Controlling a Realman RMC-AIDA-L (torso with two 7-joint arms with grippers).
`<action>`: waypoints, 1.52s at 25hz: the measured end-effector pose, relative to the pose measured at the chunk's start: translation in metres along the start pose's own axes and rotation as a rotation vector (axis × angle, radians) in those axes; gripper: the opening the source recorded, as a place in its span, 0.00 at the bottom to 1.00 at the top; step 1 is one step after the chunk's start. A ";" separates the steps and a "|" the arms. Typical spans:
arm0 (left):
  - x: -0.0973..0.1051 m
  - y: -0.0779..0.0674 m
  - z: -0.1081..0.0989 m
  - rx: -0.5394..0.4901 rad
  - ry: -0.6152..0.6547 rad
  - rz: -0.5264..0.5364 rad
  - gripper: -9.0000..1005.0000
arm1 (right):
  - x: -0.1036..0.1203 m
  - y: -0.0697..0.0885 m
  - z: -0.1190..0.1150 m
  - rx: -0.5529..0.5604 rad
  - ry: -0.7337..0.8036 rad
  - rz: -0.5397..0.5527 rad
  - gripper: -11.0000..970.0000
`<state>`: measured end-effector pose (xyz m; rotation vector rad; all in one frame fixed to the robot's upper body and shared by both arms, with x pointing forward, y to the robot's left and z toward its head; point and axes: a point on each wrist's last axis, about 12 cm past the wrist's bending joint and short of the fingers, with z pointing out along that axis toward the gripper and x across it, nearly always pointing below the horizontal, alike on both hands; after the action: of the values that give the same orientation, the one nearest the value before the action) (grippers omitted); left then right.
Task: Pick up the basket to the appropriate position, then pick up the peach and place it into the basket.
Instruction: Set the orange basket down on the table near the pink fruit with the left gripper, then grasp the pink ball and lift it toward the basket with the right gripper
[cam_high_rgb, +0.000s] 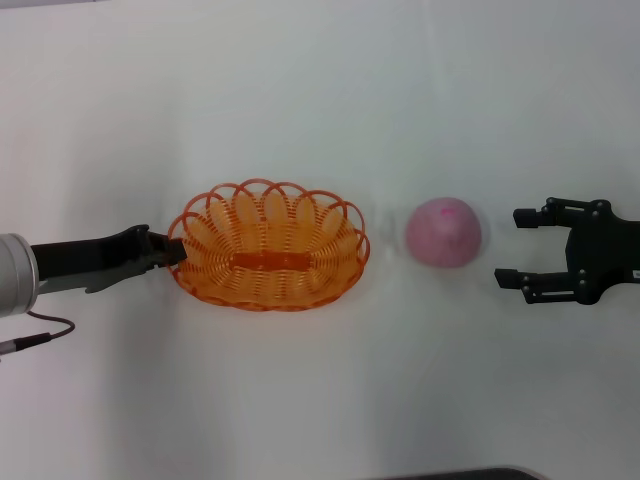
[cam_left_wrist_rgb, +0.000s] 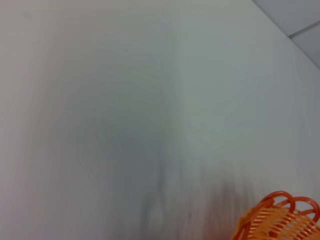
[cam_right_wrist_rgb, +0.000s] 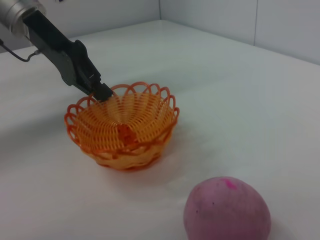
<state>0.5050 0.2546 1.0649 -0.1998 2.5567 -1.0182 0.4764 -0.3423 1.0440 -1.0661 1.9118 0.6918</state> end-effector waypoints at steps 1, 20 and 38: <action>0.000 0.000 0.000 0.002 0.001 0.002 0.07 | 0.000 0.000 0.000 0.000 0.000 0.000 0.90; 0.010 0.019 -0.020 0.215 -0.010 -0.026 0.38 | -0.001 -0.001 0.001 0.000 -0.001 -0.003 0.90; 0.009 0.044 -0.057 0.344 -0.193 0.274 0.43 | -0.003 -0.001 0.002 0.002 -0.007 0.019 0.90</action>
<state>0.4741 0.3207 1.0699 0.1363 2.1248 -1.2383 0.4794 -0.3400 1.0449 -1.0443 1.9182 0.7027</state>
